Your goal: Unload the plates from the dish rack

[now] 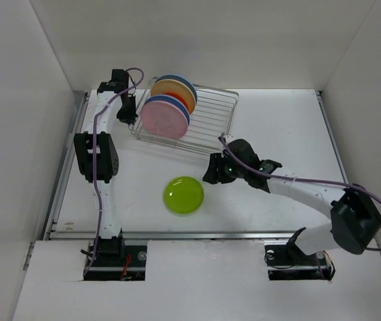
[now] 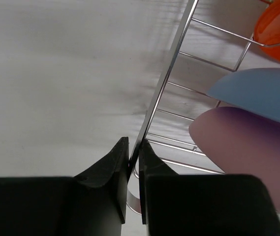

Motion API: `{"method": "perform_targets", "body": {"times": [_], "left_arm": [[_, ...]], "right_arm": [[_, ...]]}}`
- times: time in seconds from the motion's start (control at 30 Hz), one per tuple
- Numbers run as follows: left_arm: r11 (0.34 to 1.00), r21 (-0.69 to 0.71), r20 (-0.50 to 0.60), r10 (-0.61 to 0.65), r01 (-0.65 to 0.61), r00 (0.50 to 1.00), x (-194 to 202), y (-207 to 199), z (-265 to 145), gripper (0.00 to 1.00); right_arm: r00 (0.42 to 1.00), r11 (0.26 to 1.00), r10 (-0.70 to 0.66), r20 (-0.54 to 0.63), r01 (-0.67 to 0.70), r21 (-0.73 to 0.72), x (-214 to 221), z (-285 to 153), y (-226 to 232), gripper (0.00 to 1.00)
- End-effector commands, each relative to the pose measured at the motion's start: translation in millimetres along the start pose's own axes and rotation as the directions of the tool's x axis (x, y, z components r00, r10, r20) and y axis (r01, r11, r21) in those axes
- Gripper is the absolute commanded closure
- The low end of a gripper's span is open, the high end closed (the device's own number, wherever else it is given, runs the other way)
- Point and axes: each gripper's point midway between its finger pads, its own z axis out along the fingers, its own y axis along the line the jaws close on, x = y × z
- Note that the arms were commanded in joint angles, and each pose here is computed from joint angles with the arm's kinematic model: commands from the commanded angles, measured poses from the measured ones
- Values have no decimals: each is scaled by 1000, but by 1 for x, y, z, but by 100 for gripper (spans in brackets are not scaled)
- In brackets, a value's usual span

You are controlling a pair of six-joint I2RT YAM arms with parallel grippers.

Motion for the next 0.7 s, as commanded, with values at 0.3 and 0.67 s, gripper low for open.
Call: {"method": "perform_targets", "body": {"times": [0.3,0.67], "left_arm": [[994,104,-89,29,-19,996,44,-32,-9,100],[989,148,-156,42,-19,987,78,-55,-34,100]], "right_arm": [[920,967,-253,300,240,80,-155,-29,62,47],[866,937,-342,364,282,208,-242,23,57,48]]}}
